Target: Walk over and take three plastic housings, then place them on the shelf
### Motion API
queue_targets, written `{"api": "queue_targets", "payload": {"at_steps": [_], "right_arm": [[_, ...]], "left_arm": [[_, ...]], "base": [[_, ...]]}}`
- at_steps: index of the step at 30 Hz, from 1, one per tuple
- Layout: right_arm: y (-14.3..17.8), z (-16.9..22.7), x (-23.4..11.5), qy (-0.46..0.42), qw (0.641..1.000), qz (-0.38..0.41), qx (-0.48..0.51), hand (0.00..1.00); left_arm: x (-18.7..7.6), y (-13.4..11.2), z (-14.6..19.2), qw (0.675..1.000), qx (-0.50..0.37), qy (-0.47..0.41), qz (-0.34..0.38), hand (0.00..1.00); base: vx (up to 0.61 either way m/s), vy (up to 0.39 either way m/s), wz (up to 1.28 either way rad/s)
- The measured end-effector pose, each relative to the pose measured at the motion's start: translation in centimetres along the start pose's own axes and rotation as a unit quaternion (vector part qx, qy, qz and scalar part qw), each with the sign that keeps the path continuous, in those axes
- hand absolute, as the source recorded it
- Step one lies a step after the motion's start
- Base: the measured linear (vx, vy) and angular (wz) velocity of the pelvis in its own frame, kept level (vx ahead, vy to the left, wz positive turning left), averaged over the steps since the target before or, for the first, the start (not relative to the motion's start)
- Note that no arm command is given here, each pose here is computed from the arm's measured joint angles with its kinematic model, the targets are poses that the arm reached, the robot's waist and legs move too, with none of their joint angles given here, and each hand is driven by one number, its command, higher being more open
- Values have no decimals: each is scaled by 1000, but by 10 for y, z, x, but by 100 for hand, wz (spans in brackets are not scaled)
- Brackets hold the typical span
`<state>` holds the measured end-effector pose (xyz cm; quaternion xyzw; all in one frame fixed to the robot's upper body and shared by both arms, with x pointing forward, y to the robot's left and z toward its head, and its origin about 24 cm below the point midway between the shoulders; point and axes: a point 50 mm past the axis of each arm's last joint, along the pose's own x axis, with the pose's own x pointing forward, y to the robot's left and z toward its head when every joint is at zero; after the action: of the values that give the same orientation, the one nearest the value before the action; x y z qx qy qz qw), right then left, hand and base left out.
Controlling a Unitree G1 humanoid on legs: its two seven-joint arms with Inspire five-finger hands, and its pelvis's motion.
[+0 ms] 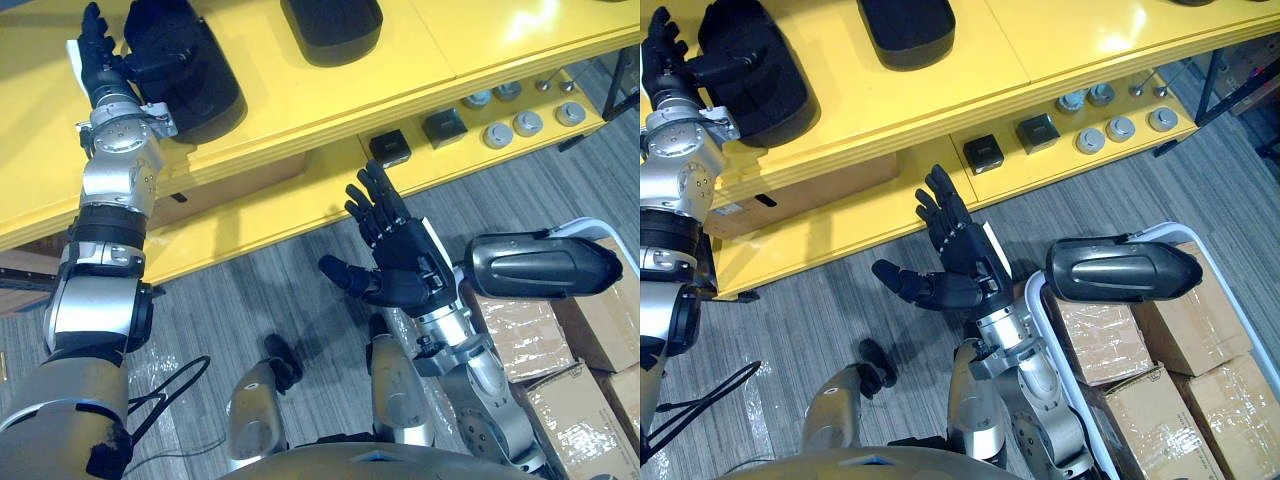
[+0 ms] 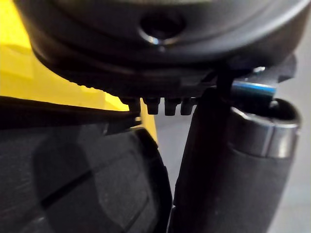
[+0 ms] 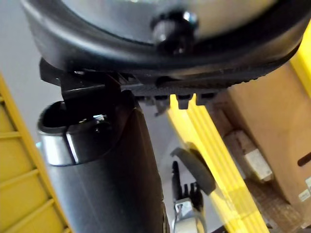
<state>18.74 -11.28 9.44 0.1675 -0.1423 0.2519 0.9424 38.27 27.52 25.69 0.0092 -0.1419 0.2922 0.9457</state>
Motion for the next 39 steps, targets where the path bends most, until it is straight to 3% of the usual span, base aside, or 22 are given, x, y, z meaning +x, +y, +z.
{"api": "queue_targets", "payload": {"at_steps": [7, 10, 18, 21, 24, 27, 31, 39], "right_arm": [[7, -15, -13, 37, 999, -1, 23, 100], [9, -21, -17, 48, 998, 2, 29, 100], [15, -28, -15, 48, 998, 38, -15, 100], [22, -24, -2, 20, 996, 76, -41, 100], [19, -7, 16, -45, 994, 78, -56, 100], [12, 6, 29, -84, 992, 58, -70, 100], [14, 6, 43, -86, 993, 54, -66, 100], [4, -12, 86, -42, 989, 50, -133, 100]], "left_arm": [[-1, 11, 14, 993, -31, -57, 96, 100], [-5, 8, 19, 988, -2, -89, 124, 100], [-10, 15, 25, 978, 19, -143, 151, 100], [-33, 35, 6, 974, 1, -183, 133, 100], [-81, 45, -24, 980, -26, -188, 63, 100], [-146, 51, -62, 991, -65, -118, -2, 100], [-194, 60, -94, 995, -92, -26, -15, 100], [-206, 55, -93, 989, -138, -9, -44, 100]], "base": [[26, -8, 1], [24, -10, 6], [19, -21, 18], [-4, -27, 26], [-2, -28, 32], [6, -17, 44], [-25, -8, 43], [-100, 2, 30]]}}
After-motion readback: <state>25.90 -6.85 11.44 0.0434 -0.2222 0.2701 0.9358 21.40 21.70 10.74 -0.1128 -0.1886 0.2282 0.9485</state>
